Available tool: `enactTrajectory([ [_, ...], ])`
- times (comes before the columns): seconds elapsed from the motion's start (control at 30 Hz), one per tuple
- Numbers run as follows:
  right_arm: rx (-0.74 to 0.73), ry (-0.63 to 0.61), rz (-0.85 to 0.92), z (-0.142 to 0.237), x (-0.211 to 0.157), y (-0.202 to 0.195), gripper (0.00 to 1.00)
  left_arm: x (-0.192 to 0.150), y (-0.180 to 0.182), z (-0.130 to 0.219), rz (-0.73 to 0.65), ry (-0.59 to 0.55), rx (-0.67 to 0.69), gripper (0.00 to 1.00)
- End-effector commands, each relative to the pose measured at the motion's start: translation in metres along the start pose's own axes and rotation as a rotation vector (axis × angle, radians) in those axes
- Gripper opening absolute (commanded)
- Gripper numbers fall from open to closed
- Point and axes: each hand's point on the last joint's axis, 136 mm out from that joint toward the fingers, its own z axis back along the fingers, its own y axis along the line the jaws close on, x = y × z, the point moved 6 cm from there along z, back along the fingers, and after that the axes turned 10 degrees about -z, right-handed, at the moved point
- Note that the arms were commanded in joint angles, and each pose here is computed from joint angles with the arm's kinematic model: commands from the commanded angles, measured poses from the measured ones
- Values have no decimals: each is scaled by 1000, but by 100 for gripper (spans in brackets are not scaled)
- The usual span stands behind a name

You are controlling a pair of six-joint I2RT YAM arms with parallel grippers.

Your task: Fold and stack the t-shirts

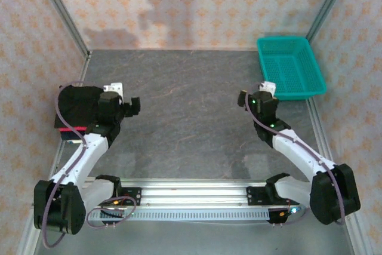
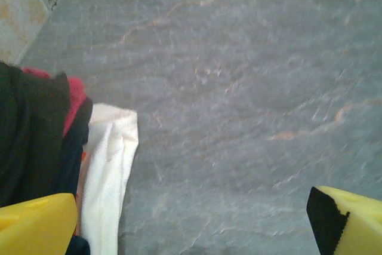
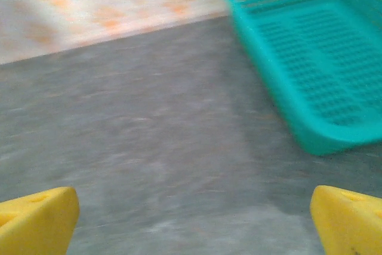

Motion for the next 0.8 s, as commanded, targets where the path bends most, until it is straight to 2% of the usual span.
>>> enactTrajectory([
  [0.0, -172, -143, 32, -5, 6, -37, 99, 15, 4, -9, -82, -129, 56, 100],
  [0.1, -198, -176, 0, -16, -8, -64, 99, 1, -1, -22, -82, -143, 45, 100],
  [0.27, -146, -234, -115, -31, -18, -90, 99, -12, -5, -40, -56, -158, -7, 100],
  [0.37, -100, -220, -143, -42, -17, -91, 100, -24, -6, -55, -5, -185, -24, 100],
  [0.47, -35, -179, -123, -59, -27, -85, 100, -32, -12, -77, -27, -134, -33, 100],
  [0.57, 20, -171, -100, -71, -37, -80, 99, -33, -5, -79, 5, -116, 8, 100],
  [0.63, 0, -102, -86, -74, -38, -79, 99, -34, -2, -80, 17, -102, 53, 100],
  [0.77, -1, -91, -70, -79, -37, -75, 99, -34, -4, -79, 8, -104, 63, 100],
])
